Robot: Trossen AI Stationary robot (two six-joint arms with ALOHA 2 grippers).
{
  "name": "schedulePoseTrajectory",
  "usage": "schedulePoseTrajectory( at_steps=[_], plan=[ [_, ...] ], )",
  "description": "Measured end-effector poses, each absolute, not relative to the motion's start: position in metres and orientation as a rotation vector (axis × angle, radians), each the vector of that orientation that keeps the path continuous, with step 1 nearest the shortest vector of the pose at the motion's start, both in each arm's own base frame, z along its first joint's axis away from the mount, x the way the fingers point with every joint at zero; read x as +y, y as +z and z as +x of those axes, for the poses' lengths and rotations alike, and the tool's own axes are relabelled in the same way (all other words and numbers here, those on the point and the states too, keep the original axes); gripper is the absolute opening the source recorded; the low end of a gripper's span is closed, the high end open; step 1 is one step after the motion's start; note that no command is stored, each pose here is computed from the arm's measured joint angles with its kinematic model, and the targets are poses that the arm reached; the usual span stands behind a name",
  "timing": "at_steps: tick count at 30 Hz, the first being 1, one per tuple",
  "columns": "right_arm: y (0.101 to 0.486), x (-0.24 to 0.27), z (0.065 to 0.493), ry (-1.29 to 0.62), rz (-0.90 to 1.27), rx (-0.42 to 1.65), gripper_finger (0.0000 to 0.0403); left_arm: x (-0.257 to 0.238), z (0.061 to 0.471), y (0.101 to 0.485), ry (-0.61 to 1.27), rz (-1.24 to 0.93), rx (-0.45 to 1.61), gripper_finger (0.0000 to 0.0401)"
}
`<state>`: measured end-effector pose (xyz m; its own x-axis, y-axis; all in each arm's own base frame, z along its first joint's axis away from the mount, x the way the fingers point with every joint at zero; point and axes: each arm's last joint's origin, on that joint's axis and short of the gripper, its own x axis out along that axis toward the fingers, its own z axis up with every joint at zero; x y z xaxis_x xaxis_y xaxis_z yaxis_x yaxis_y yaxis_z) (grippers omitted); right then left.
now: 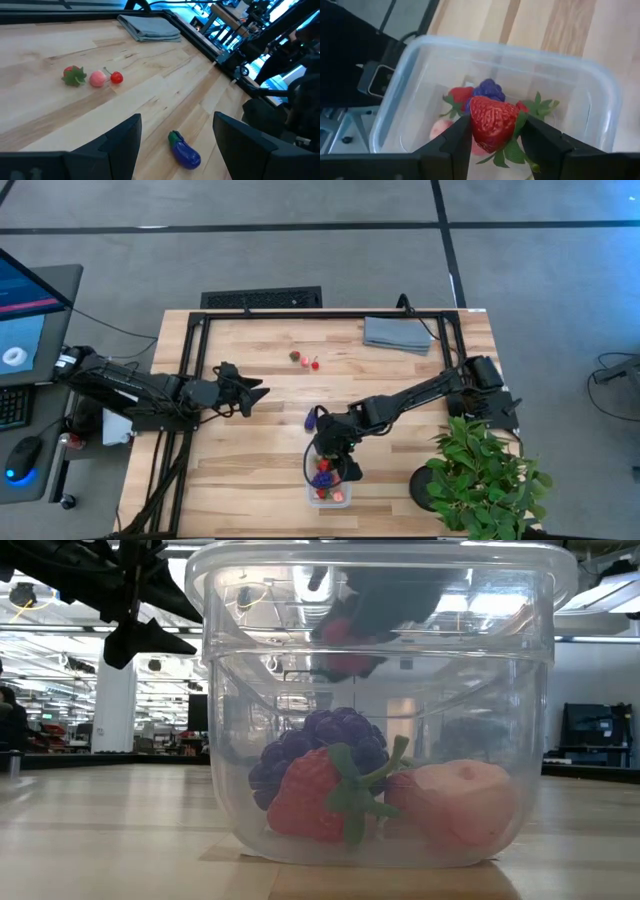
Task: Pick and placing Produce into tupperware
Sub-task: Put the red strawberry into the transparent bin, then put the violet eggplant into the transparent bin
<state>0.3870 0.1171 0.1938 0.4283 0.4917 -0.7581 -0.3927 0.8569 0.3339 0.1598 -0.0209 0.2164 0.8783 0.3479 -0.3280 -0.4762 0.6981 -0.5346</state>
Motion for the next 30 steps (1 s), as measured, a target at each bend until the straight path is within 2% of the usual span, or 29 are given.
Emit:
schedulePoseTrajectory(
  at_steps=[6, 15, 25, 30],
  plan=[
    [0.194, 0.117, 0.387, 0.554, 0.112, 0.98, 0.0208, -0.021, 0.16, 0.216, 0.475, -0.648, 0.205, 0.0235],
    [0.198, 0.117, 0.386, 0.551, 0.12, 0.982, 0.0204, -0.02, 0.16, 0.216, 0.482, -0.646, 0.201, 0.0235],
    [0.25, 0.099, 0.37, 0.54, 0.114, 0.859, 0.0207, -0.021, 0.16, 0.216, 0.465, -0.649, 0.211, 0.0235],
    [0.289, 0.07, 0.353, 0.435, 0.07, 0.768, 0.0202, -0.022, 0.16, 0.215, 0.426, -0.63, 0.246, 0.0235]
  ],
)
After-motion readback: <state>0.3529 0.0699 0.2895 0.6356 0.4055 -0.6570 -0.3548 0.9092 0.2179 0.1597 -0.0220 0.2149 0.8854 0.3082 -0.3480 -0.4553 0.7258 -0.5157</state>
